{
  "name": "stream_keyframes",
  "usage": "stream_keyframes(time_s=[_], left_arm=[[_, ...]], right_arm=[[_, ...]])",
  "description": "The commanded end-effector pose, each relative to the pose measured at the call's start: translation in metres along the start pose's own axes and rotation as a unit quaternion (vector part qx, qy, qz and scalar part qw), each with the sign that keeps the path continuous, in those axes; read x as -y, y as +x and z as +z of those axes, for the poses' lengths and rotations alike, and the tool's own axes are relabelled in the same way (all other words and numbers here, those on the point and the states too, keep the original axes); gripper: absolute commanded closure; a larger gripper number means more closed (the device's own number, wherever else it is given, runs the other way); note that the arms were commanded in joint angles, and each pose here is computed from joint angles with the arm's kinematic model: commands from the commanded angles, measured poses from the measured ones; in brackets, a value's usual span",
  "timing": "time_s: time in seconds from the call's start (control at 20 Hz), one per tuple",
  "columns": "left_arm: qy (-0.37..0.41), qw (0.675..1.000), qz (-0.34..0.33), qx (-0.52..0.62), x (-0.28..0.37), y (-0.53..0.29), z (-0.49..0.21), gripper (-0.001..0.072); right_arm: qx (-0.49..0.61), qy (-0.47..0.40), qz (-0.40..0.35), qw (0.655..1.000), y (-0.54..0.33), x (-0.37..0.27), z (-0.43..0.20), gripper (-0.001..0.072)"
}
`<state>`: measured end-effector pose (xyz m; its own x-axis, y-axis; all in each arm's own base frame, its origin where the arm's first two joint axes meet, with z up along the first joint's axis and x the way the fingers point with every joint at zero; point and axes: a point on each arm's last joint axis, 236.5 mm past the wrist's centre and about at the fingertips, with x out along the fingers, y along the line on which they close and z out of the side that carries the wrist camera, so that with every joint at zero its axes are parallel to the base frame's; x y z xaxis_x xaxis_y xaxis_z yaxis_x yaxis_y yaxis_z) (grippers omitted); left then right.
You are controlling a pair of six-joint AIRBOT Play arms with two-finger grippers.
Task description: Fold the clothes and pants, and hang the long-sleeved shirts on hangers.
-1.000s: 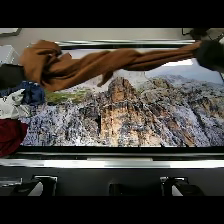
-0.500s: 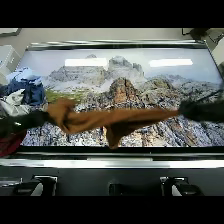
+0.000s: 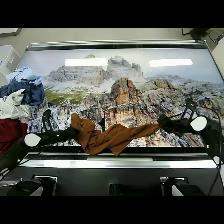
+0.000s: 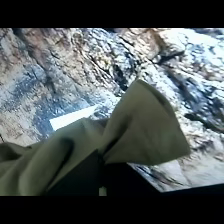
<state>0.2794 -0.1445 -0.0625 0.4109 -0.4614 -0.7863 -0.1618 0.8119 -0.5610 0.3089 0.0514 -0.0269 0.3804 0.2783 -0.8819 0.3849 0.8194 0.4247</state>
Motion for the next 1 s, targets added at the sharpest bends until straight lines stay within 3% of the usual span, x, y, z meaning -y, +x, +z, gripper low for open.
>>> stream_keyframes(time_s=[0.0, 0.15, 0.3, 0.45, 0.55, 0.65, 0.95], left_arm=[[-0.002, 1.0, -0.013, -0.004, 0.011, -0.004, 0.023, -0.0008], [0.037, 0.999, 0.017, 0.033, -0.008, -0.061, 0.095, -0.0007], [-0.058, 0.996, 0.056, 0.044, -0.068, -0.093, 0.131, -0.0005], [-0.124, 0.99, 0.008, -0.062, -0.075, -0.058, 0.095, -0.0005], [-0.096, 0.99, -0.051, -0.093, -0.041, -0.036, 0.086, 0.0002], [-0.074, 0.991, -0.09, -0.072, -0.007, -0.023, 0.094, 0.0103], [0.014, 0.988, -0.099, -0.118, 0.039, 0.007, 0.055, 0.0108]], right_arm=[[0.0, 0.013, 0.012, 1.0, 0.011, -0.002, 0.001, 0.0671], [-0.019, 0.007, 0.008, 1.0, 0.011, 0.0, -0.008, 0.067], [-0.029, -0.006, 0.006, 1.0, 0.011, 0.001, -0.013, 0.067], [-0.03, -0.006, 0.006, 1.0, 0.011, 0.001, -0.014, 0.067], [-0.03, -0.007, 0.006, 1.0, 0.011, 0.001, -0.014, 0.067], [-0.03, -0.007, 0.006, 1.0, 0.011, 0.001, -0.014, 0.067], [-0.028, -0.007, 0.006, 1.0, 0.011, 0.001, -0.013, 0.067]])
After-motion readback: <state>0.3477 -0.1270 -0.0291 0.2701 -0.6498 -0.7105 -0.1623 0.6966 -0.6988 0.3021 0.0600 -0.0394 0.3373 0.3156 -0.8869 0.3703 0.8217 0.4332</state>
